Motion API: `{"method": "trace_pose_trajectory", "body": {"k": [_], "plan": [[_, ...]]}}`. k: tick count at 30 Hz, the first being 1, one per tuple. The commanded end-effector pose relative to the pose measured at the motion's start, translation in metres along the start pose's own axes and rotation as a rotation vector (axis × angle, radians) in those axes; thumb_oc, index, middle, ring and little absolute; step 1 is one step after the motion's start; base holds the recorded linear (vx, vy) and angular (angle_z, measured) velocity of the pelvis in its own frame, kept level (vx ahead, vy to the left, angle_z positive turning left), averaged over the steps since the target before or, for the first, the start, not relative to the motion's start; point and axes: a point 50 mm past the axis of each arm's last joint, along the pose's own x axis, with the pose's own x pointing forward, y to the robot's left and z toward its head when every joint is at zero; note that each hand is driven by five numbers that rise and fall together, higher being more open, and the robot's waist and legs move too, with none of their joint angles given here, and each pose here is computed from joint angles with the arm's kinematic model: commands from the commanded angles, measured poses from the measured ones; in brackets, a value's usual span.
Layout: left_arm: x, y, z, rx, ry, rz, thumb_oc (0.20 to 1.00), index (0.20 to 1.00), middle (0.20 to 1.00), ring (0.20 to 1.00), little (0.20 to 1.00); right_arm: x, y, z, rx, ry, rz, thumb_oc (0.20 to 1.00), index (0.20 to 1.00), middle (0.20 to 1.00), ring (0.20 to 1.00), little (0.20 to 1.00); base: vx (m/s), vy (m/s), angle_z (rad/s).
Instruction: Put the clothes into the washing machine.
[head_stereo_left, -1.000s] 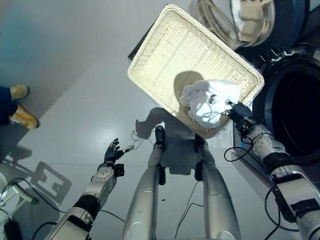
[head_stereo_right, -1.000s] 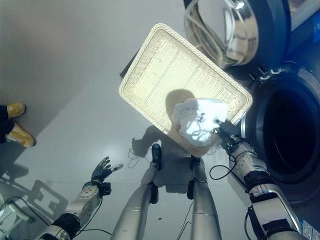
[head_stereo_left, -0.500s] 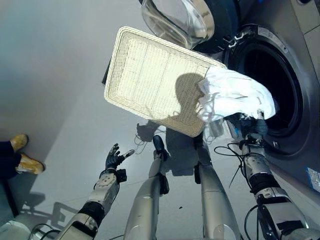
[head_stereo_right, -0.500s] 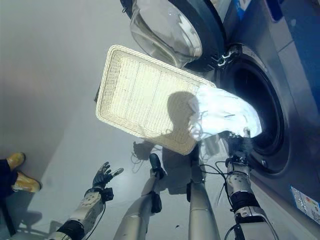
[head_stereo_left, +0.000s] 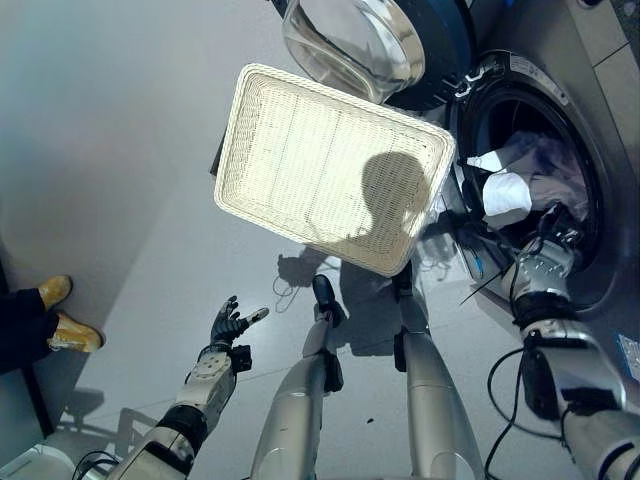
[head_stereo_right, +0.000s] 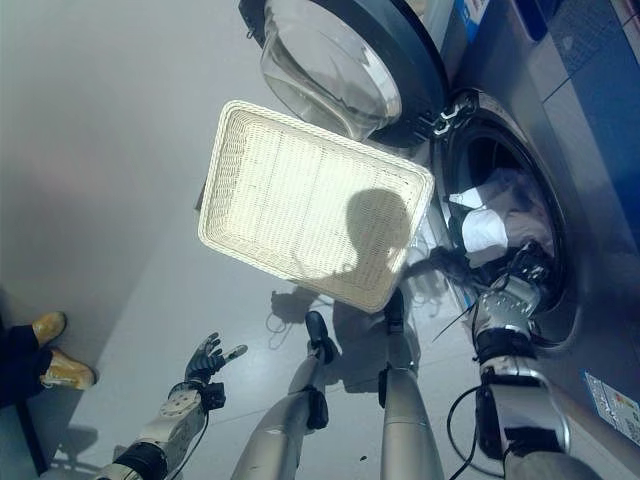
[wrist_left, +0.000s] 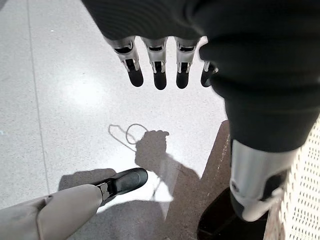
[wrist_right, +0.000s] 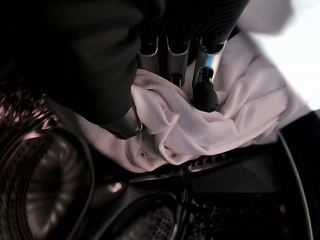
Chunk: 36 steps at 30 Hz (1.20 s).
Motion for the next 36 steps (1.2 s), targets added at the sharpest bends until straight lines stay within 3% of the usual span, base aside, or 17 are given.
{"method": "trace_pose_trajectory", "body": {"k": [1, 4, 9, 13, 17, 18, 19, 20, 21, 24, 32, 36], "plan": [[0.000, 0.010, -0.004, -0.003, 0.031, 0.030, 1.000, 1.000, 1.000, 1.000, 1.000, 0.012, 0.100, 0.105, 0.064, -0.449, 0.125, 0.200, 0.200, 0.200, 0.200, 0.200, 0.09, -0.142, 0.07], [-0.003, 0.011, -0.002, 0.024, 0.032, 0.019, 1.000, 1.000, 1.000, 1.000, 1.000, -0.002, 0.128, 0.143, 0.200, -0.708, -0.030, 0.200, 0.200, 0.200, 0.200, 0.200, 0.11, -0.125, 0.03], [-0.006, 0.021, 0.000, 0.051, 0.033, 0.008, 1.000, 1.000, 1.000, 1.000, 1.000, -0.033, 0.175, 0.175, 0.076, -1.058, -0.142, 0.200, 0.200, 0.200, 0.200, 0.200, 0.07, -0.042, 0.00], [-0.005, 0.025, 0.003, 0.050, 0.031, -0.001, 1.000, 1.000, 1.000, 1.000, 1.000, -0.035, 0.158, 0.203, 0.341, -1.100, -0.382, 0.200, 0.200, 0.200, 0.200, 0.200, 0.05, 0.015, -0.10], [-0.005, 0.029, 0.006, 0.044, 0.029, -0.007, 1.000, 1.000, 1.000, 1.000, 1.000, -0.029, 0.143, 0.222, 0.389, -1.096, -0.477, 0.203, 0.203, 0.203, 0.203, 0.203, 0.01, 0.004, -0.02], [-0.005, 0.029, 0.005, 0.041, 0.031, -0.012, 1.000, 1.000, 1.000, 1.000, 1.000, -0.020, 0.134, 0.223, 0.347, -1.018, -0.470, 0.799, 0.799, 0.799, 0.799, 0.799, 0.02, 0.006, 0.03], [-0.005, 0.029, 0.005, 0.042, 0.032, -0.012, 1.000, 1.000, 1.000, 1.000, 1.000, -0.014, 0.129, 0.223, 0.336, -0.962, -0.469, 1.000, 1.000, 1.000, 1.000, 1.000, 0.01, 0.000, 0.03], [-0.005, 0.030, 0.005, 0.044, 0.032, -0.011, 1.000, 1.000, 1.000, 1.000, 1.000, -0.012, 0.125, 0.227, 0.338, -0.948, -0.464, 1.000, 1.000, 1.000, 1.000, 1.000, 0.02, -0.003, 0.11], [-0.005, 0.030, 0.005, 0.045, 0.035, -0.015, 1.000, 1.000, 1.000, 1.000, 1.000, 0.016, 0.099, 0.212, 0.276, -0.669, -0.462, 1.000, 1.000, 1.000, 1.000, 1.000, 0.02, -0.007, 0.15], [-0.002, 0.032, 0.010, 0.060, 0.035, -0.019, 1.000, 1.000, 1.000, 1.000, 1.000, 0.039, 0.076, 0.178, 0.180, -0.361, -0.363, 1.000, 1.000, 1.000, 1.000, 1.000, 0.00, -0.025, 0.24], [0.000, 0.027, 0.009, 0.055, 0.019, -0.021, 1.000, 1.000, 1.000, 1.000, 1.000, 0.045, 0.036, 0.095, -0.084, 0.027, -0.160, 1.000, 1.000, 1.000, 1.000, 1.000, -0.01, -0.015, 0.06], [-0.001, 0.020, 0.003, 0.047, 0.014, -0.022, 1.000, 1.000, 1.000, 1.000, 1.000, 0.039, 0.013, 0.071, -0.069, 0.090, -0.100, 1.000, 1.000, 1.000, 1.000, 1.000, -0.03, 0.010, -0.02]]}}
